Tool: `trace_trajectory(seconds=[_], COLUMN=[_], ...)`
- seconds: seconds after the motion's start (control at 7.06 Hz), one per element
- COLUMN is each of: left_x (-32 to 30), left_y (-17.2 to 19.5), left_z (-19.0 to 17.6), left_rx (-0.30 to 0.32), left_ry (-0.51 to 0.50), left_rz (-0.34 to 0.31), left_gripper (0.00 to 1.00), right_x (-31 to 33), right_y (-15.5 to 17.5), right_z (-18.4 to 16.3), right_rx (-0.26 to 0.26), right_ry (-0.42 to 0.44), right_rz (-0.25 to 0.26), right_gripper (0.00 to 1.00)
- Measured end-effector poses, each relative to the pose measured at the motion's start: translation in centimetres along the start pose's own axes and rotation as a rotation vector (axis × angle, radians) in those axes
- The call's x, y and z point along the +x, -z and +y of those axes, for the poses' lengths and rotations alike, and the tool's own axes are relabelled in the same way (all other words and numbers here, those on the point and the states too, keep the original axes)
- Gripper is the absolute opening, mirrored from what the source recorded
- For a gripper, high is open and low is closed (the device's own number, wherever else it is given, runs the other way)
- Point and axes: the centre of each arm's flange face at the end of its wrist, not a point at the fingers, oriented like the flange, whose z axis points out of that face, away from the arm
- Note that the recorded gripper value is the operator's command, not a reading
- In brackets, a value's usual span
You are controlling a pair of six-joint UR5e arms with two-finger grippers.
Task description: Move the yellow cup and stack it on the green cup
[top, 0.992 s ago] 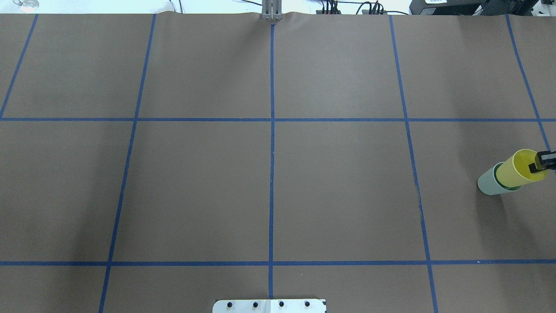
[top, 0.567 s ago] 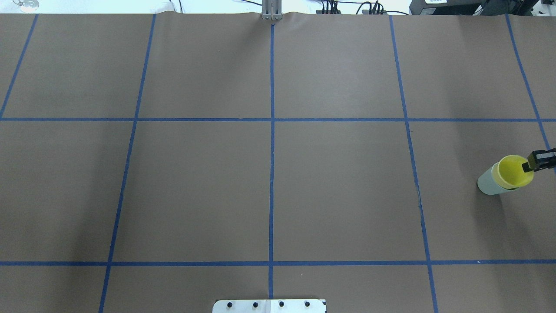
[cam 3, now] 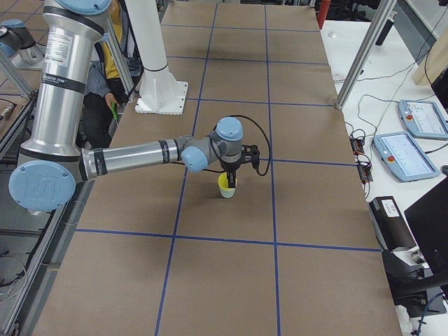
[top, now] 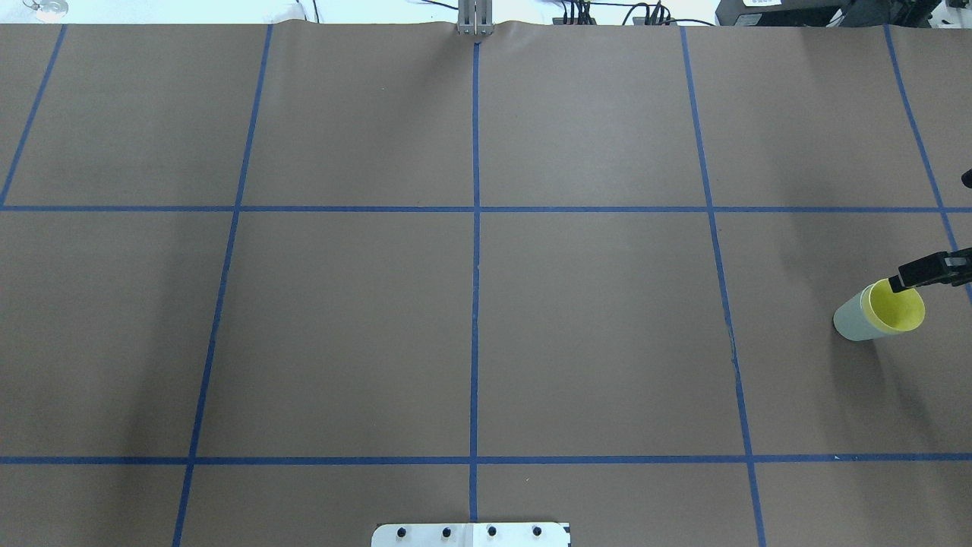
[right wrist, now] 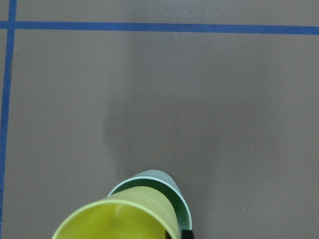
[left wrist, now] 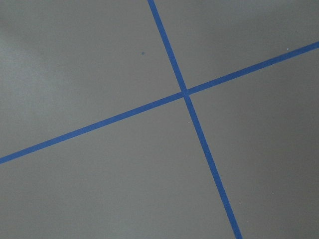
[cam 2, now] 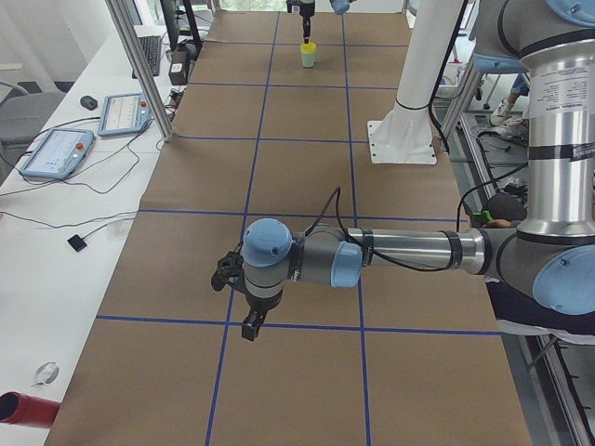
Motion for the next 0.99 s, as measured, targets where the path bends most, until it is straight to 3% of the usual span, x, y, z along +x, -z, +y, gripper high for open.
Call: trace_trajectory(seconds=[0.57,0.99], left_x=[-0.2,1.2], left_y=[-0.6,-2.5], left_z=[1.1,0.6], left_rx=[-0.019,-0.064], left_ry=[0.042,0.107], left_rz=[0.007,0.028], left_gripper=[1.00,1.00], right_x=[10.5,18.6], right_y=[6.9,10.7], right_z=[-1.5,1.4], right_rx=[-0.019,-0.060], right_ry=[0.104,0.058], right_rz=[0.113,0.139], right_gripper=[1.00,1.00])
